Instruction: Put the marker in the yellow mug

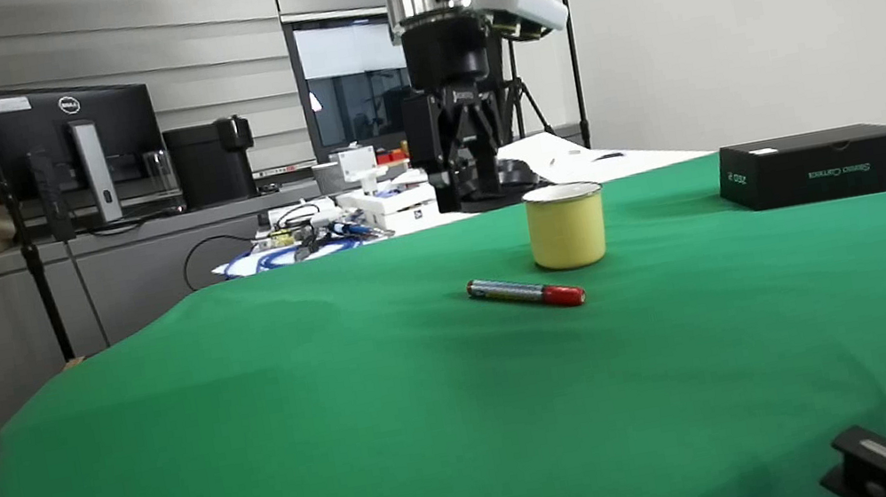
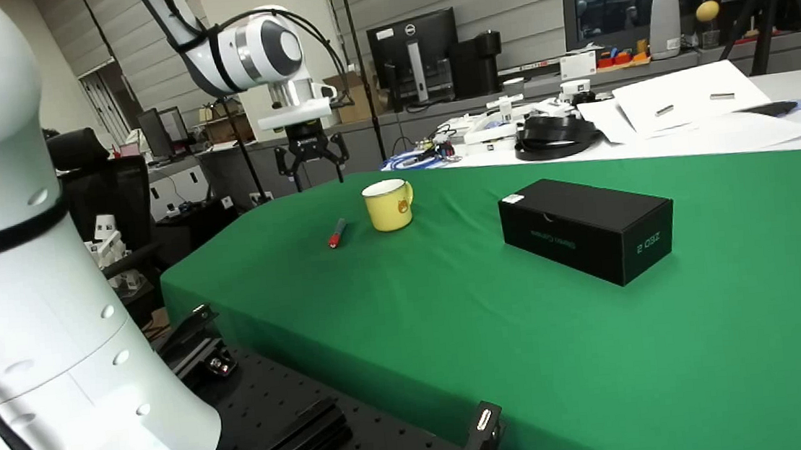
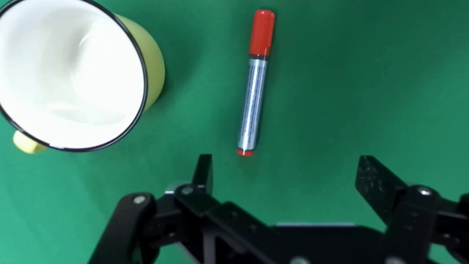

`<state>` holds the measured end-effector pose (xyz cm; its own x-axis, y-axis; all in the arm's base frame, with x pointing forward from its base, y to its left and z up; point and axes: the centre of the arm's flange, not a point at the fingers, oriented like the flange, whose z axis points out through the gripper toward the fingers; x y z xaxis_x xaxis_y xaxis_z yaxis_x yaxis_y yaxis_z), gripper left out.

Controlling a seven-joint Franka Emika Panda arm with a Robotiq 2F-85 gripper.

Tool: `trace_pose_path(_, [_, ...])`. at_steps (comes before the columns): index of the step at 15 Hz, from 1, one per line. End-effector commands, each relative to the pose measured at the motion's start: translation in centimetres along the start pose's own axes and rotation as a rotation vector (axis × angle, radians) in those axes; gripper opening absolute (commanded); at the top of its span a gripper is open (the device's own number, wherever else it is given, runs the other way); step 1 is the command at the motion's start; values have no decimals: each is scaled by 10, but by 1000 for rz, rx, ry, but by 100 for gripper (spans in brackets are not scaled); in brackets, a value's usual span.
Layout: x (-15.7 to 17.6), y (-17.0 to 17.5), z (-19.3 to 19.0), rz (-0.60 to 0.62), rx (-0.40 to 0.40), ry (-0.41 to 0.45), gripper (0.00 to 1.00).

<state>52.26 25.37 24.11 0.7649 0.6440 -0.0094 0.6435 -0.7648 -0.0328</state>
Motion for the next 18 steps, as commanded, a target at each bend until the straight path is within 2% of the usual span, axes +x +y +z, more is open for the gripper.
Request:
trace_pose_path(1, [2,-5,29,46,-26,-9,100])
trace_pose_path(7, [-7,-8,60,46,-41,-34,100])
trace_pose_path(18, [-15,-13,92,46,-13,-59,100])
